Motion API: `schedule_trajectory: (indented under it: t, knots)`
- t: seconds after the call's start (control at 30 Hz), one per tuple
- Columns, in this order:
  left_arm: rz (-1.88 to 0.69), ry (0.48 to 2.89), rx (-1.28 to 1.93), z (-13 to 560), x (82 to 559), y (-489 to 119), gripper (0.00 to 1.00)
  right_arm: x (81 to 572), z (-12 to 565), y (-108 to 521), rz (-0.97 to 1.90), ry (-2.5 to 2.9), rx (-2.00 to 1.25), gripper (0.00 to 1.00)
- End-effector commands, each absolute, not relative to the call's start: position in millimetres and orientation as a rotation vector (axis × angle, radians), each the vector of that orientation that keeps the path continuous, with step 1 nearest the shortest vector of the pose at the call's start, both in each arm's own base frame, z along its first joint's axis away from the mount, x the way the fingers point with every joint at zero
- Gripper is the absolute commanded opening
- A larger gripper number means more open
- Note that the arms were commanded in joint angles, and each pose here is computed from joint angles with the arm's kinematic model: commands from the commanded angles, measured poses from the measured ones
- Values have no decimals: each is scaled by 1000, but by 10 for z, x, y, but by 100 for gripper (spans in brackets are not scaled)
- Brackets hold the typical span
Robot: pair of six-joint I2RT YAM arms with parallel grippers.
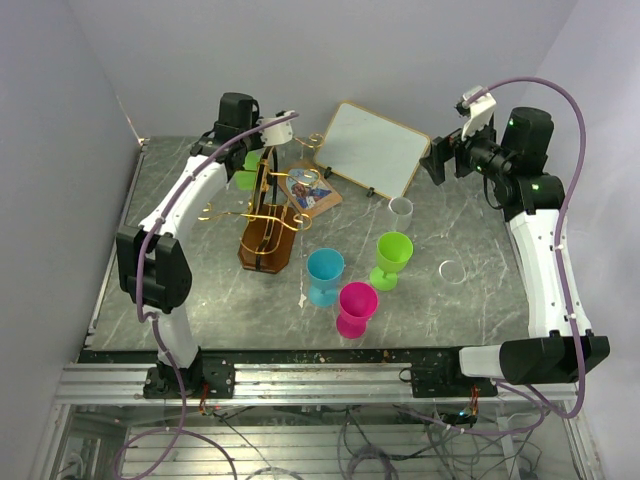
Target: Place the wine glass upside down on the wine glass rack
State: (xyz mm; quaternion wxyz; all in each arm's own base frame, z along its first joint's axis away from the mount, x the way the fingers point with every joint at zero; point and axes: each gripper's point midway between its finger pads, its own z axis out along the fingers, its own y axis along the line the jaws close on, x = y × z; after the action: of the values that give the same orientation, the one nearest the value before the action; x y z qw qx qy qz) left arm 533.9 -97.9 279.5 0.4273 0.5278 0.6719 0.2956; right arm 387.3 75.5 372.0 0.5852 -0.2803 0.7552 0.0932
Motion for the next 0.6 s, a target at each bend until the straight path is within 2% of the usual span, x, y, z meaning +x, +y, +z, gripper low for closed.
schedule_trajectory:
  t: [0.0,0.57]
  knots:
    - [697,1649,1305,2883,5343,-1085,8,3890,3733,747,223,1748,-646,100]
    - [638,1655,1251,2959,5290,-1131,27,3896,3719,734,221,1748,-645,100]
